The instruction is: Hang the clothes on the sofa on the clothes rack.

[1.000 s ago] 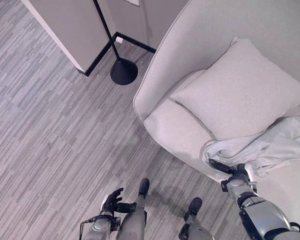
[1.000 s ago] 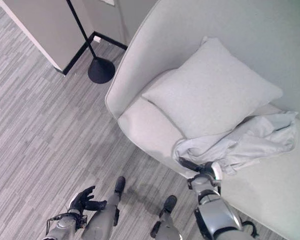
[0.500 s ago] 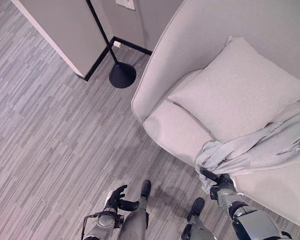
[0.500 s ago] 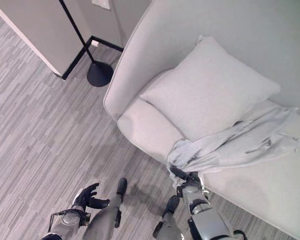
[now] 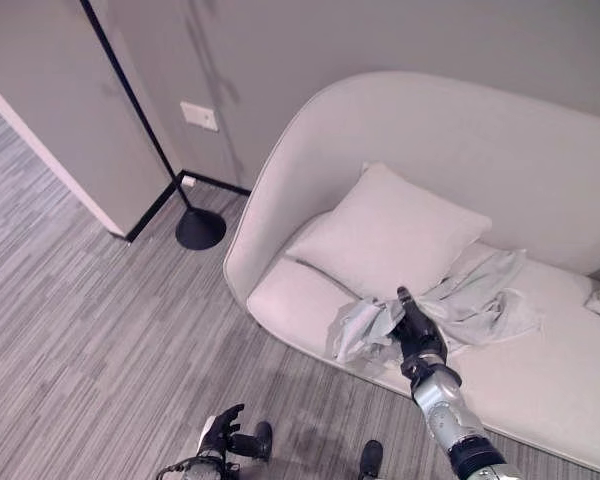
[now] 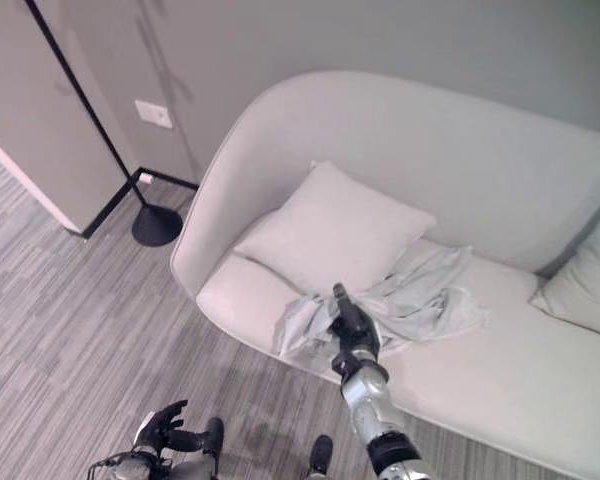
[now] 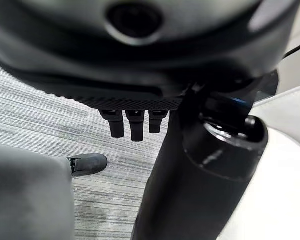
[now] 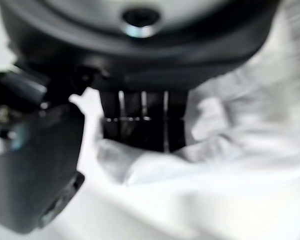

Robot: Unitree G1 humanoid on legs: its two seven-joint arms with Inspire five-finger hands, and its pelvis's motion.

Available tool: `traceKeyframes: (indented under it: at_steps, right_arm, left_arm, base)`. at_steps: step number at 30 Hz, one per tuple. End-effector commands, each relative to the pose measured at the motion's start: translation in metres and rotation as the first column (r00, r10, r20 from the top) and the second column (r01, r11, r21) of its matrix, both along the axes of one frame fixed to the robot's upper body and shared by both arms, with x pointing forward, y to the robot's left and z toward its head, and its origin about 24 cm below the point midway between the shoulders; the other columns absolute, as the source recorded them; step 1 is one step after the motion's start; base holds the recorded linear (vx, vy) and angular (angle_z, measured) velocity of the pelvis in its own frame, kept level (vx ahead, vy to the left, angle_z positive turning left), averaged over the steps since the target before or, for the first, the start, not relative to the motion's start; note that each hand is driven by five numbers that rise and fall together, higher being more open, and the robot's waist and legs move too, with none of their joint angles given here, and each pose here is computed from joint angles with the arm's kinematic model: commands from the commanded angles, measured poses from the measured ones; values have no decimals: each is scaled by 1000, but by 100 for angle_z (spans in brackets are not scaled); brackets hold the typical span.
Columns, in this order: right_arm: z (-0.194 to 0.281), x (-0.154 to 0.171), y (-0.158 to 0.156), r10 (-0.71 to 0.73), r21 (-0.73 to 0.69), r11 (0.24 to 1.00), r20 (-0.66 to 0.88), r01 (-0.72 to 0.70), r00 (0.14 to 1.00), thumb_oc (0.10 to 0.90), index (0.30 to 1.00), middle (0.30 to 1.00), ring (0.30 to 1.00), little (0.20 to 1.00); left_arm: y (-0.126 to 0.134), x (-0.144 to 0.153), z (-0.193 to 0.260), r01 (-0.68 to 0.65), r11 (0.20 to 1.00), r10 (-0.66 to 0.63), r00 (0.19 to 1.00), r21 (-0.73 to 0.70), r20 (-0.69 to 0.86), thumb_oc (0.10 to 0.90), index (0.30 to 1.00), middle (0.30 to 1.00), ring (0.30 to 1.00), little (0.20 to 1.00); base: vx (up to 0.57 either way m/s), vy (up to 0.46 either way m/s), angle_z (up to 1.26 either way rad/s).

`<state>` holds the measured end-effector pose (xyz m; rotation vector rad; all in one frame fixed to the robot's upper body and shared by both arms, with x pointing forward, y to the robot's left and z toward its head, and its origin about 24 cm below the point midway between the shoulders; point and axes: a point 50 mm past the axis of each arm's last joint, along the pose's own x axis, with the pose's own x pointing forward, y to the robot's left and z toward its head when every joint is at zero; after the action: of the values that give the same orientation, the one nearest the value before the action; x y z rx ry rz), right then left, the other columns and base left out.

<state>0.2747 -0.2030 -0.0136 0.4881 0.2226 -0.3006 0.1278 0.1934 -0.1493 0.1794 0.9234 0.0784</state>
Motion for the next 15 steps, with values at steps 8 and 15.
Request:
traceKeyframes:
  at_steps: [8, 15]
  right_arm:
    - [159, 13, -14, 46, -172, 980, 691, 102, 721, 400, 300, 300, 300, 300]
    - [214, 24, -8, 20, -148, 975, 807, 168, 591, 400, 300, 300, 300, 300]
  left_arm:
    - [2, 46, 33, 30, 999, -22, 965, -28, 261, 800, 900, 900, 900, 900]
    - [-4, 67, 55, 26, 995, 11, 923, -93, 385, 800, 900, 900, 900, 900]
  base:
    - [17, -14, -4]
    - [-1, -10, -10]
